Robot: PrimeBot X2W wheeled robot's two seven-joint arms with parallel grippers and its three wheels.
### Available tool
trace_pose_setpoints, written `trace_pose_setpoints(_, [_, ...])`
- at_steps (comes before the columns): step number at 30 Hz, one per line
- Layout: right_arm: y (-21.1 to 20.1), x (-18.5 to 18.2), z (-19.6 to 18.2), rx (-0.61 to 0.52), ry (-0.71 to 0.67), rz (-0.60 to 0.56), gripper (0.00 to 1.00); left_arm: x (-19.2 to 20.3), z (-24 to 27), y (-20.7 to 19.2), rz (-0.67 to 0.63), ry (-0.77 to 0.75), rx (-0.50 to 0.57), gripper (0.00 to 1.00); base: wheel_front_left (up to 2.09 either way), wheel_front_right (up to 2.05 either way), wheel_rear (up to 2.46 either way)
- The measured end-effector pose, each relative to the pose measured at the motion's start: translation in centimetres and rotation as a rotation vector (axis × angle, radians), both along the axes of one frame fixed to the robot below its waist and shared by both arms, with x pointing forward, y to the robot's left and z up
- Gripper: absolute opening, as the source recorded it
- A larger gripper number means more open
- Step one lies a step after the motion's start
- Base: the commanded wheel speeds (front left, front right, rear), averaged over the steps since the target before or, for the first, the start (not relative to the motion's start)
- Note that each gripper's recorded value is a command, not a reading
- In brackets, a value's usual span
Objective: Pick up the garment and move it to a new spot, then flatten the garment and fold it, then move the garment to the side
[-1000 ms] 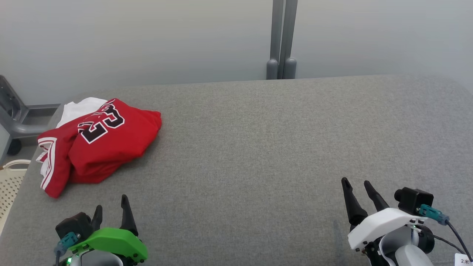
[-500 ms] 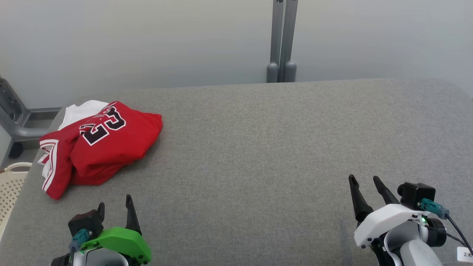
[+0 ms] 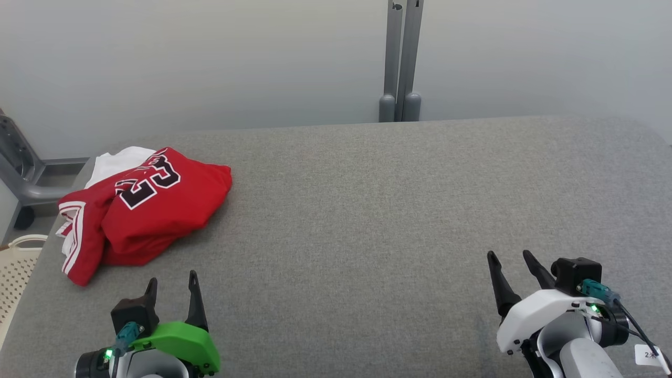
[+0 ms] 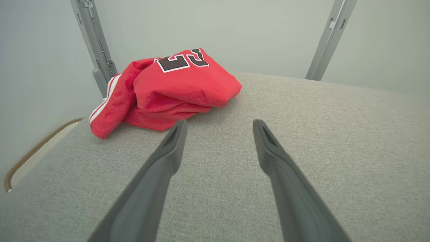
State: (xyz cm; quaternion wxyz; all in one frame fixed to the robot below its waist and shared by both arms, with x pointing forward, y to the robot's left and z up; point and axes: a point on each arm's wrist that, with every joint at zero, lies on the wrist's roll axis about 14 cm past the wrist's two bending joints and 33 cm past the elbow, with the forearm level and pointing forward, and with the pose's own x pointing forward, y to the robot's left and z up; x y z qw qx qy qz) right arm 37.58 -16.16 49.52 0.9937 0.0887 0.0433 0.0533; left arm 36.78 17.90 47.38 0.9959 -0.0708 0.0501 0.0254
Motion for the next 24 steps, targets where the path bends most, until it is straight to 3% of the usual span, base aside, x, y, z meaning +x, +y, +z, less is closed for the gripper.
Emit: trace_pose_setpoints(24, [-0.14,0.0,-0.06,-0.173,-0.005,0.018,1.0,-0.32,0.99,-0.52,-0.044,-0.062,0.171,1.0,0.0,0.0,0.0])
